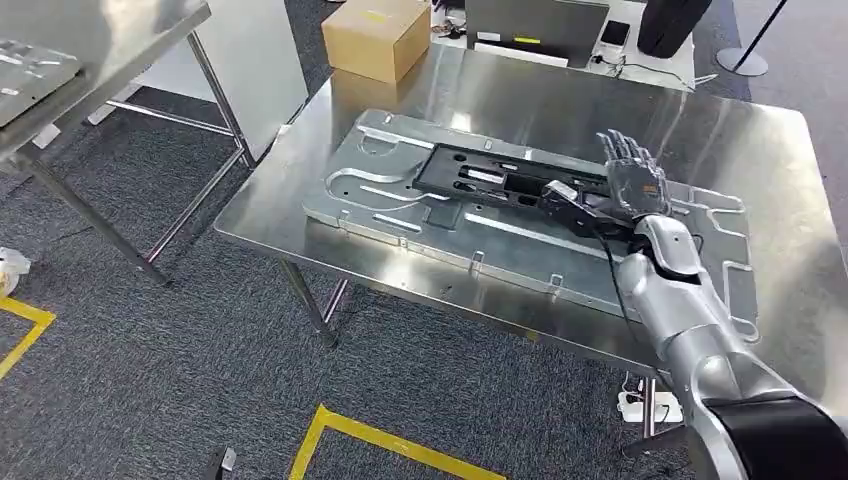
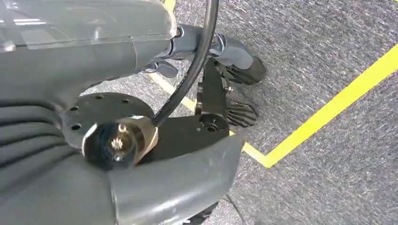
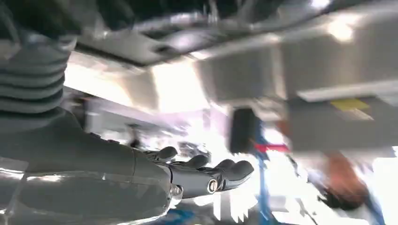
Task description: Take the parts from the cabinet and place them on the table.
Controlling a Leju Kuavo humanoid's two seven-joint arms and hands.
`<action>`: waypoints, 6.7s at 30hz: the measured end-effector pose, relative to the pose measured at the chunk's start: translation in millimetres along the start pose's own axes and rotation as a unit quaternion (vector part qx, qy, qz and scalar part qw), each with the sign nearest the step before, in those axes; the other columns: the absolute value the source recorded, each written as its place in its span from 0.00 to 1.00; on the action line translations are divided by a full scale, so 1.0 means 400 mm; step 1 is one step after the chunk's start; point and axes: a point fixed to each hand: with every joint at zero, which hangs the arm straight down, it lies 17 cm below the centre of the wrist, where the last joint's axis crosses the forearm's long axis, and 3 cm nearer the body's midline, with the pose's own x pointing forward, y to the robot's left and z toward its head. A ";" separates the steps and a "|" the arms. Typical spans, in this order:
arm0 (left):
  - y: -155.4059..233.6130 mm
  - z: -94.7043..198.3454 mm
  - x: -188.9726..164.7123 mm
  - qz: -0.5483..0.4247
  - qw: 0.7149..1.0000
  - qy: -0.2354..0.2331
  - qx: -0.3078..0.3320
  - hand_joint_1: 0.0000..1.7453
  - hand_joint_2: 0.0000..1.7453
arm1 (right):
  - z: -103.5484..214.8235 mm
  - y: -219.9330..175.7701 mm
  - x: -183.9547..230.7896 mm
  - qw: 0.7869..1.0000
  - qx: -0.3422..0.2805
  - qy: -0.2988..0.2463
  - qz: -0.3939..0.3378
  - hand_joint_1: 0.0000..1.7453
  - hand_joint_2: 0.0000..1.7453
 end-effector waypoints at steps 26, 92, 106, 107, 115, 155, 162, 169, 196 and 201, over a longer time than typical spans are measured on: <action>-0.056 -0.003 -0.030 -0.021 1.000 -0.007 -0.017 0.00 0.00 | 0.241 -0.162 0.740 0.942 -0.059 -0.315 -0.101 0.00 0.00; -0.060 -0.010 0.021 -0.041 0.999 -0.021 0.001 0.00 0.00 | 0.204 -0.107 0.609 0.951 -0.026 -0.304 -0.050 0.00 0.00; -0.062 -0.013 -0.003 -0.039 0.999 -0.009 0.008 0.00 0.00 | 0.212 -0.064 0.566 0.955 -0.013 -0.296 -0.031 0.00 0.00; -0.064 -0.013 -0.003 -0.040 0.999 -0.009 0.007 0.00 0.00 | 0.211 -0.066 0.564 0.955 -0.015 -0.296 -0.031 0.00 0.00; -0.064 -0.013 -0.009 -0.041 0.999 -0.010 0.008 0.00 0.00 | 0.208 -0.067 0.556 0.955 -0.014 -0.296 -0.027 0.00 0.00; -0.064 -0.013 0.011 -0.032 0.999 -0.011 0.009 0.00 0.00 | 0.209 -0.051 0.519 0.956 -0.010 -0.293 -0.011 0.00 1.00; -0.065 -0.014 0.013 -0.034 0.999 -0.011 0.010 0.00 0.00 | 0.207 -0.053 0.518 0.956 -0.011 -0.293 -0.010 0.00 1.00; -0.072 -0.014 0.012 -0.034 0.999 -0.010 0.008 0.00 0.00 | 0.204 -0.048 0.513 0.957 -0.006 -0.291 -0.007 0.00 1.00; -0.082 -0.014 0.008 -0.037 0.999 -0.017 0.002 0.00 0.00 | 0.203 -0.041 0.501 0.959 -0.001 -0.284 -0.004 0.00 1.00; -0.087 -0.014 0.005 -0.037 0.999 -0.017 0.000 0.00 0.00 | 0.197 -0.047 0.490 0.960 -0.004 -0.281 -0.001 0.00 1.00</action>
